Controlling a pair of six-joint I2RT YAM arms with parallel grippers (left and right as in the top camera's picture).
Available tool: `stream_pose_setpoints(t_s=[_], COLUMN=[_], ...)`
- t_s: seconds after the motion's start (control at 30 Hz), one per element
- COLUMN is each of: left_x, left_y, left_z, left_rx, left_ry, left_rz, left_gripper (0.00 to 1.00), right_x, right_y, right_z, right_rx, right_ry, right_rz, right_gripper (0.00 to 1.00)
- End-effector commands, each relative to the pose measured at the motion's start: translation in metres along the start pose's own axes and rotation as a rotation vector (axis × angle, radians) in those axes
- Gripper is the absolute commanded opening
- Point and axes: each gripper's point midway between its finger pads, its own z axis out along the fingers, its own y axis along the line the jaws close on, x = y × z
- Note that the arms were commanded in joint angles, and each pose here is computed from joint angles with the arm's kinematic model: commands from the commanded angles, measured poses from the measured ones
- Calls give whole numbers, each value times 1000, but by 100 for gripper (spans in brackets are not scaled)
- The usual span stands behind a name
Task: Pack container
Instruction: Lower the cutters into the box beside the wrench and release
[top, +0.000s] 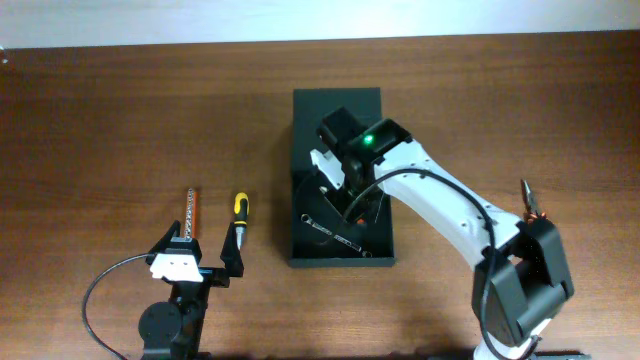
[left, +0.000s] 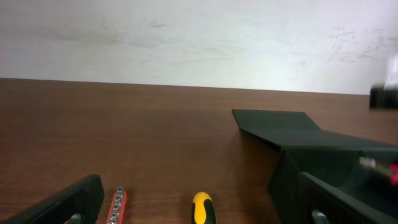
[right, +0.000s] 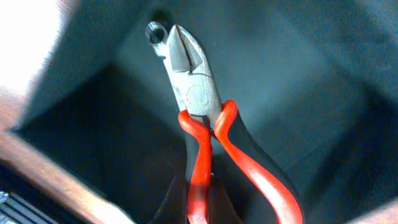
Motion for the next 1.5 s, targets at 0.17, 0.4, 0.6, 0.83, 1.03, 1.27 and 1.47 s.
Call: stream_pose_setpoints(t_s=[0.17,0.4,0.6,0.83,1.03,1.27,1.47], left_x=[1,1,1,1,1,1,1], left_y=[-1,-1,-1,-1,-1,-1,-1], left_z=[0,0,0,0,0,0,0], left_rx=[9,9,9,9,9,9,9], left_ry=[-2,-2,-2,-2,-2,-2,-2], left_rz=[15,15,15,15,15,15,15], left_gripper=[99,99,99,99,99,99,99], right_x=[13,8,6,7,7,-1,-37], right_y=[-4,-5,-5,-5,-5,-2,5], right_z=[47,66,67,67,67,44,-29], right_rx=[-29,-44,-43,-43,-43,-43,-17], right_ry=[125,133,129,129,130,129,25], right_rz=[43,45,44,45,45,46,26], right_gripper=[4,4,5,14,42,72,100])
